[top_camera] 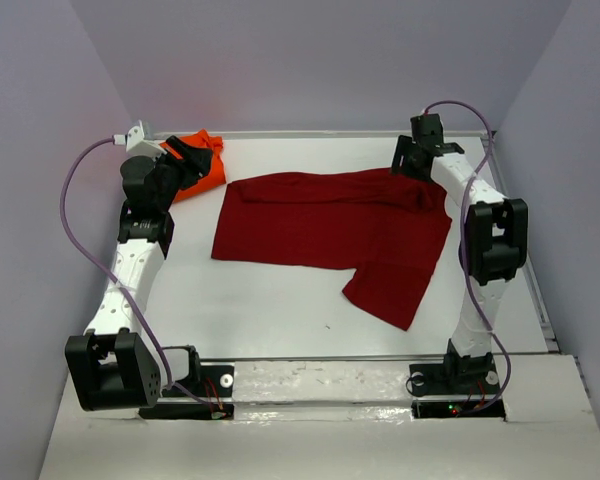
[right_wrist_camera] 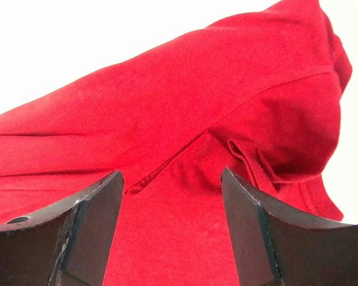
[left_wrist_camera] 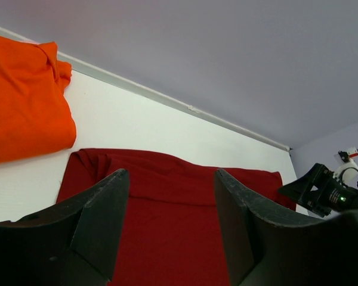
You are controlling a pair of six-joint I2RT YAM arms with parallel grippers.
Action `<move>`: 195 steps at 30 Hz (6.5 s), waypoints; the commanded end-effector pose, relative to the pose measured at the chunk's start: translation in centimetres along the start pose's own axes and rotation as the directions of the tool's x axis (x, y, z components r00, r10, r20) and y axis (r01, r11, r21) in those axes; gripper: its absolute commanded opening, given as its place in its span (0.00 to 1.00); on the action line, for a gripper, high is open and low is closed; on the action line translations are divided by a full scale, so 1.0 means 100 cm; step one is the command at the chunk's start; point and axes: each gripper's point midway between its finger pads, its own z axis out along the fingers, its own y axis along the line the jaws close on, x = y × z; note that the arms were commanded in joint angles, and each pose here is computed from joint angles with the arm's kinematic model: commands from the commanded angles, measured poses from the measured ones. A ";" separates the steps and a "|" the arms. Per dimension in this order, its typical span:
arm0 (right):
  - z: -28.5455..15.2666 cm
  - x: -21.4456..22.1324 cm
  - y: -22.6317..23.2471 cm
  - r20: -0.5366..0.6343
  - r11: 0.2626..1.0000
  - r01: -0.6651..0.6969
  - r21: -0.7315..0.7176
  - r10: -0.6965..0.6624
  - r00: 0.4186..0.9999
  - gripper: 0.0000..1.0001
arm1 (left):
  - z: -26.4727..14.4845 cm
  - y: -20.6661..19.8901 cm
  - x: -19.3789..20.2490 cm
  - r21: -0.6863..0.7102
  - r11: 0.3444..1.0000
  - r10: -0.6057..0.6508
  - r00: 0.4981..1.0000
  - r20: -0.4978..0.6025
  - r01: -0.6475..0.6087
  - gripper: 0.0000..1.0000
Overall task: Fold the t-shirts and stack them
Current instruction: Fold the flattened tshirt in 1/3 of the way
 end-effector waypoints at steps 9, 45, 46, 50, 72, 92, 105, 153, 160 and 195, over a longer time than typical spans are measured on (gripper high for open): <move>-0.004 -0.010 -0.043 0.016 0.959 0.076 0.272 -0.083 0.996 0.73 | -0.001 -0.012 -0.010 0.055 0.998 0.004 0.999 0.034 -0.006 0.68; 0.026 0.037 -0.064 -0.084 0.927 0.119 0.355 -0.096 0.992 0.00 | -0.003 -0.014 -0.009 0.067 0.998 0.000 0.999 0.034 -0.002 0.68; 0.024 0.037 -0.065 -0.080 0.925 0.117 0.360 -0.095 0.992 0.00 | -0.002 -0.014 -0.009 0.067 0.998 0.000 0.999 0.034 -0.002 0.68; 0.014 0.035 -0.067 -0.066 0.925 0.100 0.366 -0.081 0.994 0.00 | -0.002 -0.014 -0.009 0.067 0.998 -0.002 0.999 0.032 0.000 0.68; -0.058 0.078 -0.093 -0.032 0.932 0.014 0.362 -0.002 0.999 0.00 | -0.001 -0.017 -0.005 0.090 0.996 -0.018 1.000 0.021 0.016 0.68; -0.005 0.054 -0.072 -0.064 0.936 0.077 0.344 -0.058 0.996 0.72 | 0.000 -0.015 -0.003 0.079 0.997 -0.007 1.000 0.017 0.005 0.68; 0.013 0.022 -0.062 -0.026 0.934 0.092 0.345 -0.088 0.996 0.72 | 0.000 -0.014 -0.003 0.075 0.997 -0.002 1.000 0.017 0.000 0.68; -0.039 0.064 -0.100 -0.107 0.888 0.147 0.436 -0.111 0.988 0.00 | 0.000 -0.016 -0.003 0.083 0.997 -0.014 1.000 0.016 0.013 0.68; -0.050 0.083 -0.111 -0.144 0.874 0.164 0.458 -0.109 0.984 0.00 | 0.000 -0.017 -0.002 0.088 0.996 -0.016 1.000 0.013 0.015 0.68; 0.004 0.045 -0.048 -0.081 0.962 0.095 0.255 -0.076 0.994 0.57 | 0.002 -0.010 -0.004 0.061 0.998 -0.001 1.000 0.014 0.000 0.68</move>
